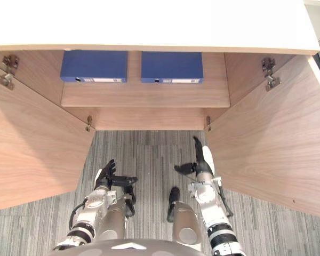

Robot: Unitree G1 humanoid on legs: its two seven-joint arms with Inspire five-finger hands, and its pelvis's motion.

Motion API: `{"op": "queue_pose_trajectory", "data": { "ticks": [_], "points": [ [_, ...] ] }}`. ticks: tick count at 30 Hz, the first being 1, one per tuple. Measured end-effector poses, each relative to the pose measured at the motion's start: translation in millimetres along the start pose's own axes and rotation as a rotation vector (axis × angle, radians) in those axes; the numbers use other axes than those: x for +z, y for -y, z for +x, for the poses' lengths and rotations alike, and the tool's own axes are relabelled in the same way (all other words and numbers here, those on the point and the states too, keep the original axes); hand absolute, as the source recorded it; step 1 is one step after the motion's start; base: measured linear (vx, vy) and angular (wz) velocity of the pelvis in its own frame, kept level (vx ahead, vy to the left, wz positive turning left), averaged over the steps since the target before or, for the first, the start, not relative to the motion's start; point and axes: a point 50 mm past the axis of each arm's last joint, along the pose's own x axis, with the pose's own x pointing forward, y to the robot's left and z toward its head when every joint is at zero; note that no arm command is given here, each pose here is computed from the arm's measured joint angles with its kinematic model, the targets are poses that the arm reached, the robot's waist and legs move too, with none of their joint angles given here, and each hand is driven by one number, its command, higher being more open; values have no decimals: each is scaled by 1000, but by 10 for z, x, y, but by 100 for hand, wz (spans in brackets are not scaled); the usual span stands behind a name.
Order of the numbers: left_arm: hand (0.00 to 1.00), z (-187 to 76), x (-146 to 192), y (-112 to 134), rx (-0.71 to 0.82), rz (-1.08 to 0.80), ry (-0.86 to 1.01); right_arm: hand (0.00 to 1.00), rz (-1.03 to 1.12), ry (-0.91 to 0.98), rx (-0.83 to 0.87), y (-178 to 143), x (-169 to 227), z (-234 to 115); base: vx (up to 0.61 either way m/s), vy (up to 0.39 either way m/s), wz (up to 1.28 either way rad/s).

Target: Walk over to the cabinet, pick up the folder, carry it to the office cabinet, place the folder inside the office cabinet, then close the office cabinet door

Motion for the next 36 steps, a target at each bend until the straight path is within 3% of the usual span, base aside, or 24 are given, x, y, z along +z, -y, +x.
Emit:
{"op": "queue_pose_trajectory", "data": {
  "ticks": [8,13,20,36],
  "points": [
    [100,-126,-404,-248,70,28,-138,100,90,-444,20,-108,-957,-354,56,24,-2],
    [100,-249,-700,-346,104,25,-255,100,239,-626,14,-192,-1259,-606,-7,24,-2],
    [100,-390,-977,-386,102,53,-379,100,391,-714,-42,-188,-1366,-686,-64,13,-4],
    [100,-428,-1050,-380,81,81,-411,100,466,-744,-53,-268,-1369,-727,8,7,-18]
  ]
}}
